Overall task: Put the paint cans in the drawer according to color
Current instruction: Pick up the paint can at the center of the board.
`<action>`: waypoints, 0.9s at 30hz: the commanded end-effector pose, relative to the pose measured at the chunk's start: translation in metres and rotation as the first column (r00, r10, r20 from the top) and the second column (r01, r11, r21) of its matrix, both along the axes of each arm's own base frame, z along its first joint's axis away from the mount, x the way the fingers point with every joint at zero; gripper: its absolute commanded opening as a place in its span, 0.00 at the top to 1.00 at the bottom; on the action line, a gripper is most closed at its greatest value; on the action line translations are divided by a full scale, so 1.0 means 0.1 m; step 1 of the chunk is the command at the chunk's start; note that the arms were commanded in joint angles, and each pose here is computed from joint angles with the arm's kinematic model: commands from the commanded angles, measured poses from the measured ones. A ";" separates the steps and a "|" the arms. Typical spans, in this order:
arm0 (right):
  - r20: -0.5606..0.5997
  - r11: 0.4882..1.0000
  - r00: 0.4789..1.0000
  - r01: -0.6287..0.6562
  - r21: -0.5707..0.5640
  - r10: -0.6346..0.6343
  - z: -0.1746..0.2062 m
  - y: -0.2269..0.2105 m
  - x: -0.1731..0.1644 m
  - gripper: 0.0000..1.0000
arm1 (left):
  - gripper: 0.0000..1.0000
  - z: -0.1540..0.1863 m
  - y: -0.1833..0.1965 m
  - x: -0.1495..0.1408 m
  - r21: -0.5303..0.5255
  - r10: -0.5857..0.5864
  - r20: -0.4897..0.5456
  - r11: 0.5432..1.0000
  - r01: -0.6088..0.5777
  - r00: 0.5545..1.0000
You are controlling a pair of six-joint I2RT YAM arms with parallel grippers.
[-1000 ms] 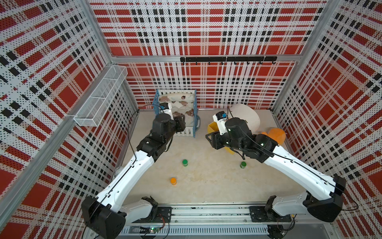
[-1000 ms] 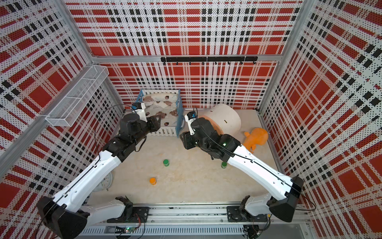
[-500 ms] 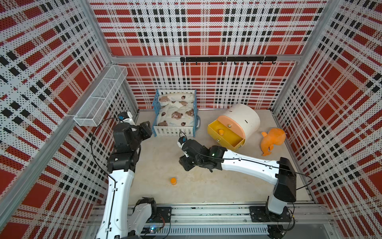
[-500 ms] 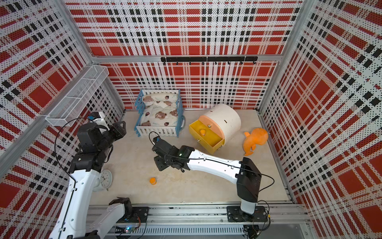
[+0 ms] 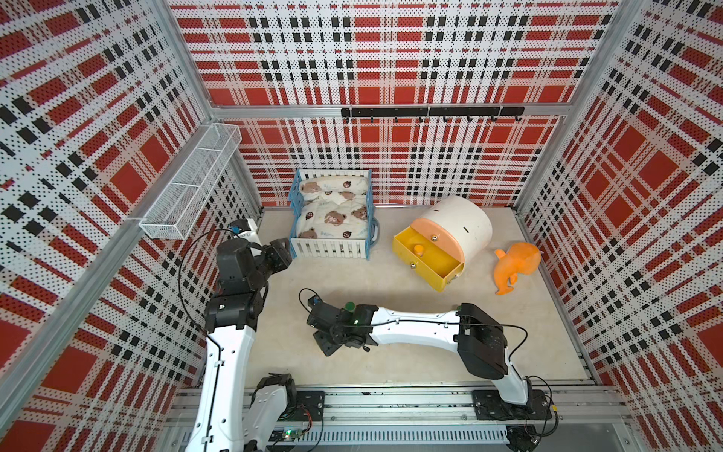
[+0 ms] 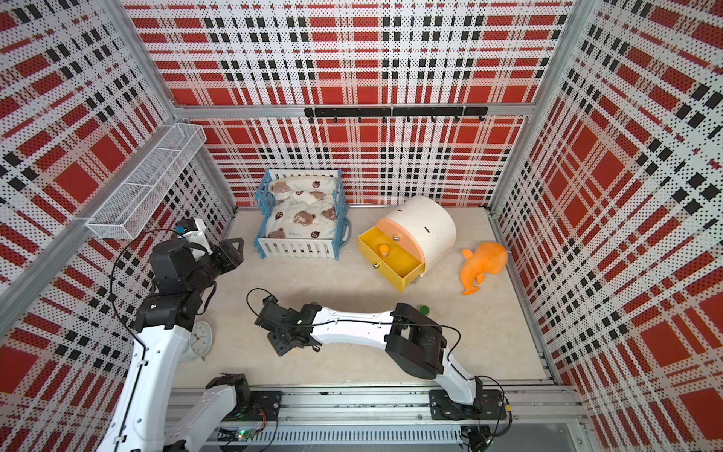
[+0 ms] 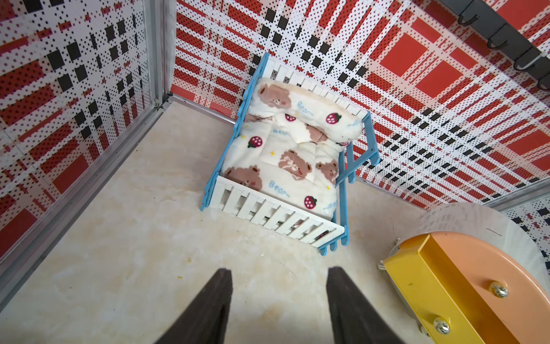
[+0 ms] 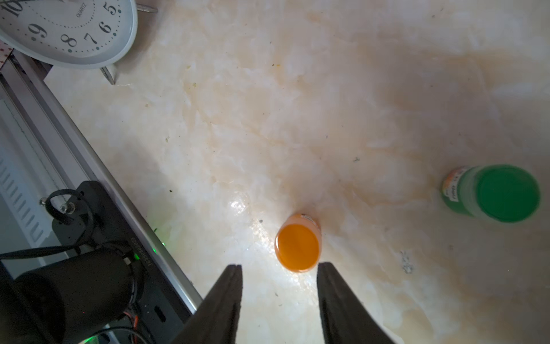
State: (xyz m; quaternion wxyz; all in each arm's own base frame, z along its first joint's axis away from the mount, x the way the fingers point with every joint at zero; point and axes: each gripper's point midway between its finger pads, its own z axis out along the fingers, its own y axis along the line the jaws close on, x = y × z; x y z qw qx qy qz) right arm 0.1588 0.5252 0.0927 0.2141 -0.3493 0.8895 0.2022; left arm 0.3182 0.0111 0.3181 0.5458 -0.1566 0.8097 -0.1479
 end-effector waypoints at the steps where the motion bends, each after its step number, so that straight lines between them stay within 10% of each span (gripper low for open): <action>1: 0.019 0.999 1.000 0.022 -0.042 -0.021 -0.12 0.04 0.00 0.50 | 0.44 0.00 -0.03 -0.03 0.009 -0.022 0.010 1.000 0.022 1.000; 16: 0.023 0.989 0.998 0.068 -0.129 -0.066 -0.48 -0.05 0.03 0.41 | 0.43 -0.03 -0.05 -0.05 0.009 -0.030 0.007 1.000 0.030 1.000; 27: 0.005 0.987 0.997 0.072 -0.143 -0.072 -0.55 -0.02 0.02 0.64 | 0.43 -0.04 -0.06 -0.05 0.002 -0.038 0.008 0.999 0.038 0.999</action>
